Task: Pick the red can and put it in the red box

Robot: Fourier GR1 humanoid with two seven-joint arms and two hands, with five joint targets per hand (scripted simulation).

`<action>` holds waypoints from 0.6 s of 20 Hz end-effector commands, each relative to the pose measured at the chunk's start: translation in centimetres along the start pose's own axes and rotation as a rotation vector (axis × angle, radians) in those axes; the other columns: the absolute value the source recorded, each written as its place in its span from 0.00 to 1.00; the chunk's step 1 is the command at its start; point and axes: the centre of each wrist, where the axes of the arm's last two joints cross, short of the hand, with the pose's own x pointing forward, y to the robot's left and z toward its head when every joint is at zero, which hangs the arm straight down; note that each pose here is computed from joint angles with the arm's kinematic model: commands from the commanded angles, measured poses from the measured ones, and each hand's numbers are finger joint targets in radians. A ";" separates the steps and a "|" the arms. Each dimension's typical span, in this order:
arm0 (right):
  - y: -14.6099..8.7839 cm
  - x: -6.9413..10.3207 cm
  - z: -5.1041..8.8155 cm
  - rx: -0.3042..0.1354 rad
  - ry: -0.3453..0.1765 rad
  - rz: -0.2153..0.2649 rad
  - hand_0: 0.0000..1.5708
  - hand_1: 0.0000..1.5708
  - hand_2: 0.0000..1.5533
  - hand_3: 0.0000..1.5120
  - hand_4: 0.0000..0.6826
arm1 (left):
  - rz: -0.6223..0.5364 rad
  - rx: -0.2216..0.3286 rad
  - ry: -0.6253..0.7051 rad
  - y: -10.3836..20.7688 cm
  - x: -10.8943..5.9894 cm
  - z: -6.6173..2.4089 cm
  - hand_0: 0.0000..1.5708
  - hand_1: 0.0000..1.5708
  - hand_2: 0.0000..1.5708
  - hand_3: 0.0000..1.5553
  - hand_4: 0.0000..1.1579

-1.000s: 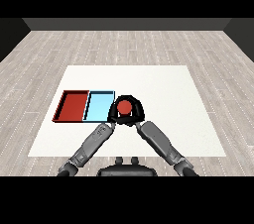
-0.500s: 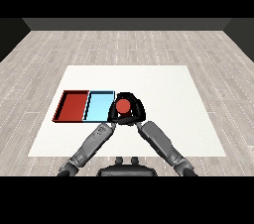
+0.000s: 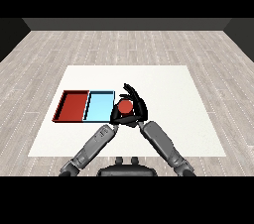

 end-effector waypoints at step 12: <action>-5.3 9.4 -0.2 -0.147 -0.194 0.064 0.00 0.00 0.00 0.00 0.00 | -0.017 0.054 0.043 3.6 -2.5 0.59 1.00 1.00 0.99 0.93 0.96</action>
